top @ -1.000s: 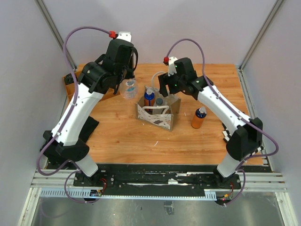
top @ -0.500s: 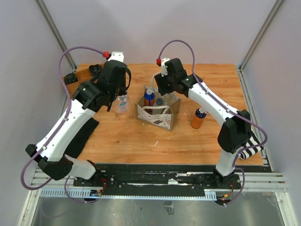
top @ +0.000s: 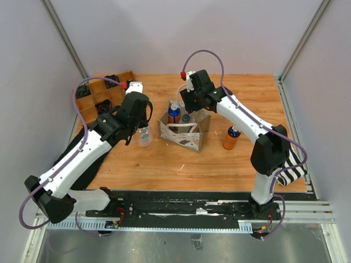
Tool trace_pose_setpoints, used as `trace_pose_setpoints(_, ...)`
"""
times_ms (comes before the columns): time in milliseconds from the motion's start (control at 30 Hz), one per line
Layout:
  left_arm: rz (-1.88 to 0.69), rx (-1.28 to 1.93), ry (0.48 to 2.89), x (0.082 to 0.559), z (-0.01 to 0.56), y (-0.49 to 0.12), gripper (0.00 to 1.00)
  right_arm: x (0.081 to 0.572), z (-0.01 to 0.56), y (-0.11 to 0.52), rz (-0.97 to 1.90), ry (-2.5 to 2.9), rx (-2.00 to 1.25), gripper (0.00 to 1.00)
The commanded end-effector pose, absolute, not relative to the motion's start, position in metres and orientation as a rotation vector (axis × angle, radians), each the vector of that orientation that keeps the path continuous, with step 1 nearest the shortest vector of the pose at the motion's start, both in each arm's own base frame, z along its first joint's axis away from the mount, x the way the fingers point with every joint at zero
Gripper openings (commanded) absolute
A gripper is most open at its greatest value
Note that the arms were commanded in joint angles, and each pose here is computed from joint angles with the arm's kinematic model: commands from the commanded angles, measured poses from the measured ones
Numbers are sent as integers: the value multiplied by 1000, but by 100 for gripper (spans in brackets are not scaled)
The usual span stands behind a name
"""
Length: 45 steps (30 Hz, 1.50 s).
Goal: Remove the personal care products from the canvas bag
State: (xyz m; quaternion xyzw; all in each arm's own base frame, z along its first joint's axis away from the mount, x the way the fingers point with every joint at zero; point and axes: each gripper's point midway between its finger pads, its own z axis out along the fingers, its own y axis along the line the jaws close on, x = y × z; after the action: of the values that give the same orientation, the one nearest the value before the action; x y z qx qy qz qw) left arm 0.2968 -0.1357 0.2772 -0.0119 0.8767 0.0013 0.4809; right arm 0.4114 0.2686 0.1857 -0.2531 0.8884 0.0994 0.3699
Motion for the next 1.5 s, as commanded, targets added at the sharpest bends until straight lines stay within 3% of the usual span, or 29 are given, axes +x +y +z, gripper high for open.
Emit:
trace_pose_setpoints(0,-137,-163,1962,307,313,-141,1,407,188,274,248,2283,-681,46)
trace_pose_setpoints(233,-149,-185,1994,296,280,-136,1,409,197,276,254,2260,-694,25)
trace_pose_setpoints(500,-198,-198,2025,289,255,-140,3,408,257,270,254,2155,-664,19)
trace_pose_setpoints(633,-218,-202,2037,289,249,-144,13,405,304,263,244,2079,-650,19)
trace_pose_setpoints(867,-259,-233,2014,284,256,-142,60,401,375,245,207,1957,-613,19)
trace_pose_setpoints(1000,-219,-238,1996,284,270,-134,71,399,416,223,193,1887,-538,19)
trace_pose_setpoints(1100,-209,-235,1979,286,282,-132,72,400,441,199,153,1851,-462,19)
trace_pose_setpoints(1333,-261,-144,1878,309,331,-154,62,405,466,156,109,1793,-341,18)
trace_pose_setpoints(1467,-314,-16,1815,336,344,-188,67,416,453,132,70,1827,-277,18)
